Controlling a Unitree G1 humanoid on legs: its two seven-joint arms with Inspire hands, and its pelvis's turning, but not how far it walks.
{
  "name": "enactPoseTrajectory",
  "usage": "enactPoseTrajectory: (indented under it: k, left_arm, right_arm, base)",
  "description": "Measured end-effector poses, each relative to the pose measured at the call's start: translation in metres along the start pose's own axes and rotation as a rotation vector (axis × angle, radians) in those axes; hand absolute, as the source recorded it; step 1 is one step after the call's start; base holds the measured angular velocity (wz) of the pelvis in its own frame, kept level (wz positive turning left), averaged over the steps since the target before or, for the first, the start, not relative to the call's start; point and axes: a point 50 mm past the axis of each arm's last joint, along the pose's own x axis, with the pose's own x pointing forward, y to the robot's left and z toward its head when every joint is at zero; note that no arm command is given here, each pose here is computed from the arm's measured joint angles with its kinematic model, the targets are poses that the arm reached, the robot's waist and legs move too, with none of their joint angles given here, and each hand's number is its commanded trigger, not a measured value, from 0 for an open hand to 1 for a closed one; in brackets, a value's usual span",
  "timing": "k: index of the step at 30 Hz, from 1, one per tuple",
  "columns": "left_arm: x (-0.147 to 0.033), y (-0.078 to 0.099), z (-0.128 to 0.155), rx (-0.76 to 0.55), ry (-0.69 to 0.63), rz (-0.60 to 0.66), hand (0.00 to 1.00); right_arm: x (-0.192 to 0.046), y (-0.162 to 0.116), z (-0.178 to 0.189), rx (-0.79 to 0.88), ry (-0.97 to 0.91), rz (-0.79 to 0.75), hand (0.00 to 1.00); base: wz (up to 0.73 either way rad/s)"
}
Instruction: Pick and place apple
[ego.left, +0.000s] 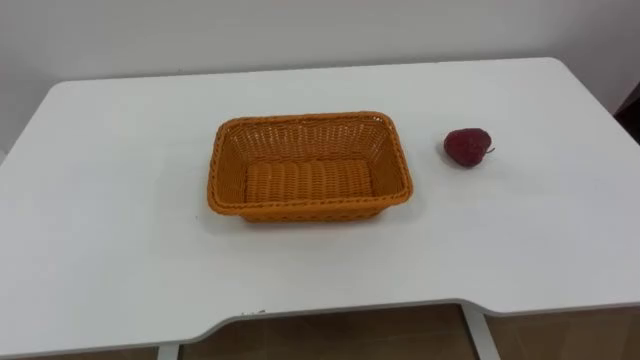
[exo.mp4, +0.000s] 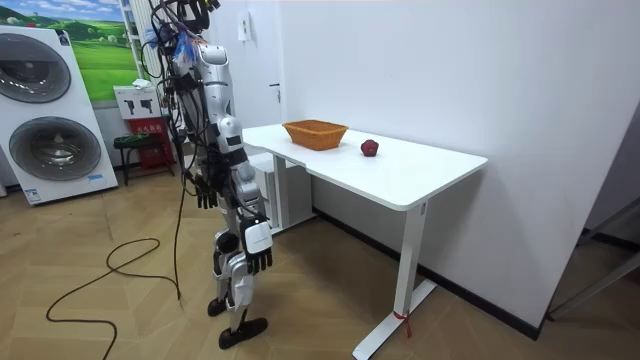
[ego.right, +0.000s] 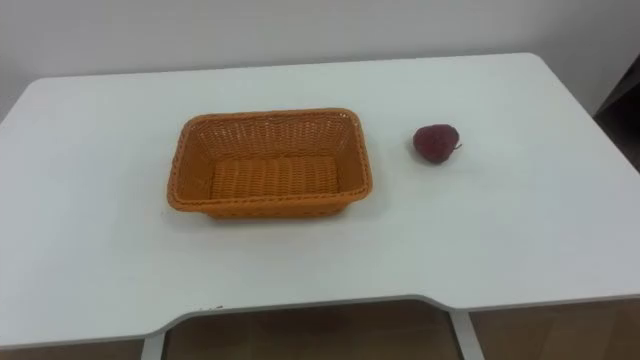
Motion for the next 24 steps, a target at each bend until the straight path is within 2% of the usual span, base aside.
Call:
enactPoseTrajectory:
  k: [9, 13, 17, 20, 24]
  left_arm:
    - [0.000, 0.000, 0.001, 0.007, -0.003, 0.000, 0.00]
    - [0.000, -0.003, 0.001, 0.023, -0.004, -0.005, 0.00]
    - [0.000, -0.001, 0.001, 0.010, -0.010, 0.006, 0.00]
    - [0.000, 0.002, -0.003, -0.038, -0.003, 0.017, 0.00]
    - [0.000, 0.009, -0.007, -0.134, -0.008, 0.051, 0.00]
  right_arm:
    - [0.000, 0.000, 0.001, 0.010, -0.003, -0.010, 0.00]
    - [0.000, 0.003, 0.003, 0.097, -0.010, -0.047, 0.00]
    - [0.000, 0.003, 0.002, 0.422, -0.013, -0.075, 0.00]
    - [-0.001, -0.004, 0.010, 0.818, -0.044, -0.086, 0.00]
    - [-0.005, -0.021, 0.024, 1.203, -0.096, -0.125, 0.00]
  base:
    - [0.00]
    - [-0.03]
    - [-0.01]
    - [-0.03]
    - [0.00]
